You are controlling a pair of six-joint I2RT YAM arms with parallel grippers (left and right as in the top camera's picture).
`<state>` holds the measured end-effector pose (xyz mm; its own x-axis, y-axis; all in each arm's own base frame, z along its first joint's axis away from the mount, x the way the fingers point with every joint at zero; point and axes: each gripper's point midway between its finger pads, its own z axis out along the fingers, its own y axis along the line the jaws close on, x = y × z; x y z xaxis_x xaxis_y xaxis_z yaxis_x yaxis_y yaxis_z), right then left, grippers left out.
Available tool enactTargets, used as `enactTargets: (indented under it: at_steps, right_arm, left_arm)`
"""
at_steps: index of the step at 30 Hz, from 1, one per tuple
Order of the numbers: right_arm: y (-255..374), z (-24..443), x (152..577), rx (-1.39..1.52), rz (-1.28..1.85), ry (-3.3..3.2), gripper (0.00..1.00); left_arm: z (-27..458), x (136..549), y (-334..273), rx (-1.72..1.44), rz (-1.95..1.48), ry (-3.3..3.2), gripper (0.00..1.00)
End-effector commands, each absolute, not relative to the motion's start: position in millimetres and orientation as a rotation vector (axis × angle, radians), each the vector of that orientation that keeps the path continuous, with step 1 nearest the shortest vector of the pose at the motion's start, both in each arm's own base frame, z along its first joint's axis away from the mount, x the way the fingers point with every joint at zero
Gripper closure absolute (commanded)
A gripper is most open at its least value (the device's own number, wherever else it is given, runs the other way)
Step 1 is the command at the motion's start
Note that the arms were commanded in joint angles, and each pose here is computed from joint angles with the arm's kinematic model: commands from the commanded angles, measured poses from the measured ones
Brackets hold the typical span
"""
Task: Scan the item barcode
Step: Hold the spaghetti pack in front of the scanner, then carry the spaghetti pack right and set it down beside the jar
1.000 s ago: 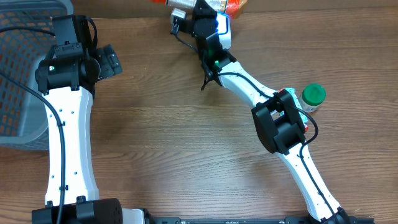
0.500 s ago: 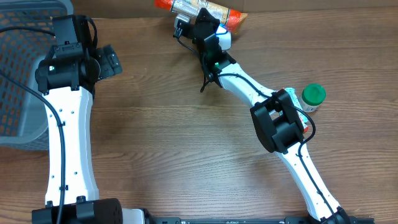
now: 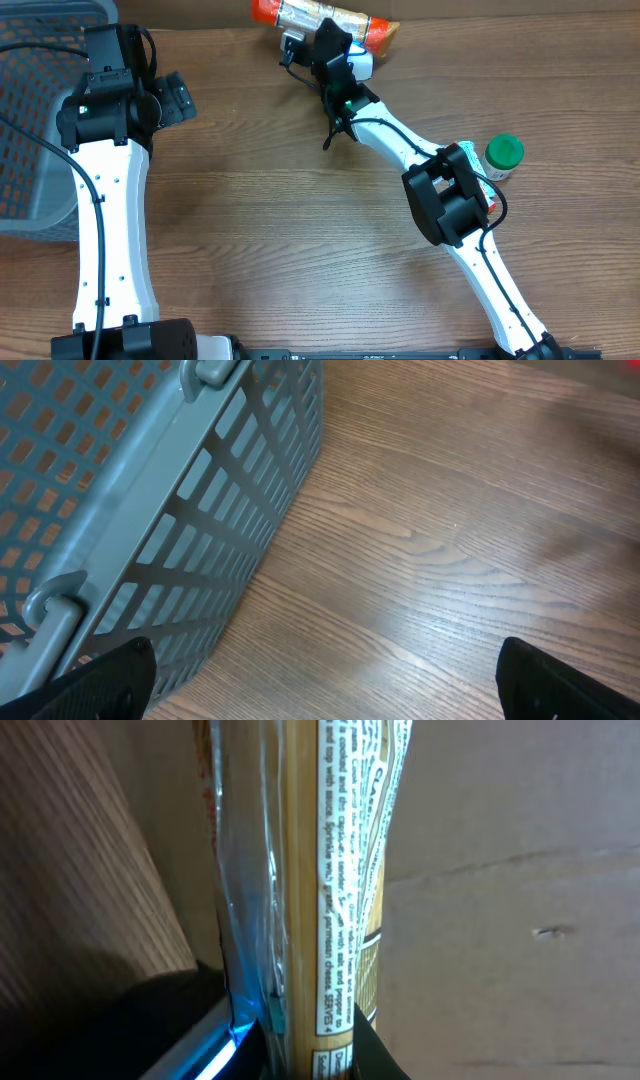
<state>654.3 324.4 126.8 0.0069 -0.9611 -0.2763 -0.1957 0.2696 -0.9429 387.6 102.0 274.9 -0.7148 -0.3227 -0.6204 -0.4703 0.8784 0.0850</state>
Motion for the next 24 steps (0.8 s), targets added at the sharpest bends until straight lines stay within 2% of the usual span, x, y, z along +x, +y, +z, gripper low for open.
enactTargets:
  at_steps: [1, 5, 10, 16, 21, 24]
  right_arm:
    - [321, 180, 653, -0.914, -0.869, 1.438, 0.97]
    - [322, 227, 641, -0.713, -0.887, 1.388, 0.97]
    - [334, 263, 624, -0.749, -0.834, 1.408, 0.97]
    - [315, 288, 599, -0.708, -0.692, 1.613, 0.97]
    - [275, 300, 545, -0.509, -0.486, 1.920, 0.97]
    - [254, 288, 507, -0.431, -0.392, 2.114, 0.97]
  left_arm:
    - [287, 386, 104, -0.563, 0.328, 2.393, 0.00]
    - [287, 386, 104, -0.563, 0.328, 2.393, 0.00]
    - [287, 386, 104, -0.563, 0.328, 2.393, 0.00]
    - [287, 386, 104, -0.563, 0.328, 2.394, 0.00]
    - [287, 386, 104, -0.563, 0.328, 2.394, 0.00]
    - [287, 386, 104, -0.563, 0.328, 2.394, 0.00]
